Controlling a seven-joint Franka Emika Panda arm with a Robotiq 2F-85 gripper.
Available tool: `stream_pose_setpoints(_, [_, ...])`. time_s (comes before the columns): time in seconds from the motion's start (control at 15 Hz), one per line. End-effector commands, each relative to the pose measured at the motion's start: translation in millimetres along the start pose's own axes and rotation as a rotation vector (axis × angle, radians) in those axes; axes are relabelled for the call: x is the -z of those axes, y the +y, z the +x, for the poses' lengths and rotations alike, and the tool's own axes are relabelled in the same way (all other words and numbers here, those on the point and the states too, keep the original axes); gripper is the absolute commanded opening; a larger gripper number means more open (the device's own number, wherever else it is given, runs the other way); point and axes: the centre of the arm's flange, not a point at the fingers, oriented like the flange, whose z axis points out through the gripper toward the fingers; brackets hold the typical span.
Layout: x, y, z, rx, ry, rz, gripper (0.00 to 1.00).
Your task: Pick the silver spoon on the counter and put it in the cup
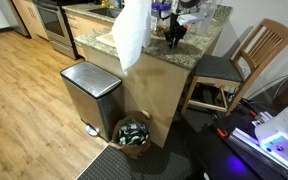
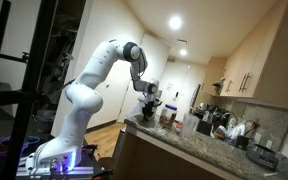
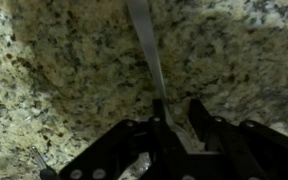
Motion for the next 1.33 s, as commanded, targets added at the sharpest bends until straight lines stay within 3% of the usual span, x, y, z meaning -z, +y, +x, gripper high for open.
stream_pose_setpoints(0.0, [-31.0, 4.3, 8.2, -0.007, -0.029, 0.003, 0.00])
stream_pose_setpoints(0.53, [-11.9, 13.3, 1.3, -0.095, -0.023, -0.020, 0.00])
stream_pose_setpoints(0.8, [44.0, 41.5, -21.7, -0.174, 0.024, -0.085, 0.00])
stream_pose_setpoints(1.07, [109.3, 81.4, -68.0, -0.199, 0.047, -0.152, 0.00])
stream_pose_setpoints(1.27, [168.5, 101.7, -104.3, -0.267, 0.128, -0.175, 0.00])
